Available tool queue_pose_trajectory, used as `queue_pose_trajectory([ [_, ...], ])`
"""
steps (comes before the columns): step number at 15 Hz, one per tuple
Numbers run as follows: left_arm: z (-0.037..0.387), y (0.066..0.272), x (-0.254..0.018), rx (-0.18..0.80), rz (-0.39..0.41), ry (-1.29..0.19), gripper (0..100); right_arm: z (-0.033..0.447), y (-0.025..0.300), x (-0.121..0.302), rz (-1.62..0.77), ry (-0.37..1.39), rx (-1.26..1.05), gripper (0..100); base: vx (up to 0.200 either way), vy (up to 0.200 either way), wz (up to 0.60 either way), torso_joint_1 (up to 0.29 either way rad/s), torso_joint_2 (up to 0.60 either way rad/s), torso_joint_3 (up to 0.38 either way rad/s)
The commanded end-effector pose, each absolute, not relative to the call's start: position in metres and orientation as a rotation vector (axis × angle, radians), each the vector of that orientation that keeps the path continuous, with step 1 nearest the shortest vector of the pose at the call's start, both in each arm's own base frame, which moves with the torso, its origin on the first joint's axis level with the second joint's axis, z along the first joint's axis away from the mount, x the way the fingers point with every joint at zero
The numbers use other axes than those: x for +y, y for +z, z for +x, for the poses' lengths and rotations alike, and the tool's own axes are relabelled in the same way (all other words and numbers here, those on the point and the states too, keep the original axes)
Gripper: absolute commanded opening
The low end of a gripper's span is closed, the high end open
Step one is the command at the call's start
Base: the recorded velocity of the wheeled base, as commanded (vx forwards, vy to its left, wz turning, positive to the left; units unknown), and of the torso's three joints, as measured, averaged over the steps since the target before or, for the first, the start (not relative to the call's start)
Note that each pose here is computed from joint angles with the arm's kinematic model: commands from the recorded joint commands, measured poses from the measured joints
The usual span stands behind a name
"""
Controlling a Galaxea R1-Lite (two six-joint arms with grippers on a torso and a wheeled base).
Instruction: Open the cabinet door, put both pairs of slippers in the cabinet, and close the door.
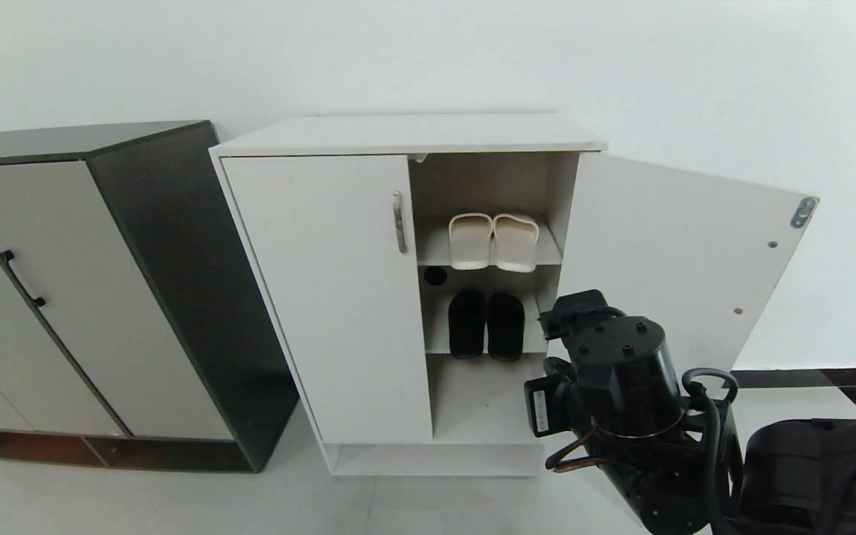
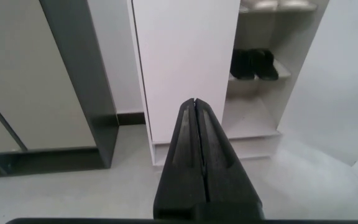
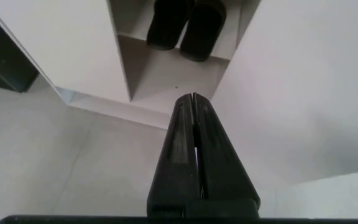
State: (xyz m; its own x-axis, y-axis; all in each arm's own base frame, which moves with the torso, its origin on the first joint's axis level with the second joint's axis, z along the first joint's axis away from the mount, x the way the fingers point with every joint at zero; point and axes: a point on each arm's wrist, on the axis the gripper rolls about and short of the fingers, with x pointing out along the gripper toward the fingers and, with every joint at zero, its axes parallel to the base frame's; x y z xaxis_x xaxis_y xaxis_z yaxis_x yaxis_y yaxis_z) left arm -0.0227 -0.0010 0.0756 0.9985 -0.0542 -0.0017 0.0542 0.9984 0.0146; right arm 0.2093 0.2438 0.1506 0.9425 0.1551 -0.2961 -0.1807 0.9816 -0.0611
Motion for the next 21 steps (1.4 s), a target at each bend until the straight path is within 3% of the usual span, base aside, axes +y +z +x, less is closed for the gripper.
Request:
queue_pose_trajectory([
  [1, -0.0227, 0.0754, -0.0010, 0.003, 0.015, -0.055, 0, 0.2095, 0.1492, 0.2440, -0.092, 0.170, 0.298, 0, 0.000, 0.000, 0.00, 0.110, -0.48, -0.344],
  [21, -0.0227, 0.0754, -0.0010, 0.003, 0.015, -0.055, 0, 0.2062, 0.1482, 0.2484, -0.081, 0.184, 0.276, 0, 0.000, 0.000, 0.00, 0.172, -0.48, -0.310],
])
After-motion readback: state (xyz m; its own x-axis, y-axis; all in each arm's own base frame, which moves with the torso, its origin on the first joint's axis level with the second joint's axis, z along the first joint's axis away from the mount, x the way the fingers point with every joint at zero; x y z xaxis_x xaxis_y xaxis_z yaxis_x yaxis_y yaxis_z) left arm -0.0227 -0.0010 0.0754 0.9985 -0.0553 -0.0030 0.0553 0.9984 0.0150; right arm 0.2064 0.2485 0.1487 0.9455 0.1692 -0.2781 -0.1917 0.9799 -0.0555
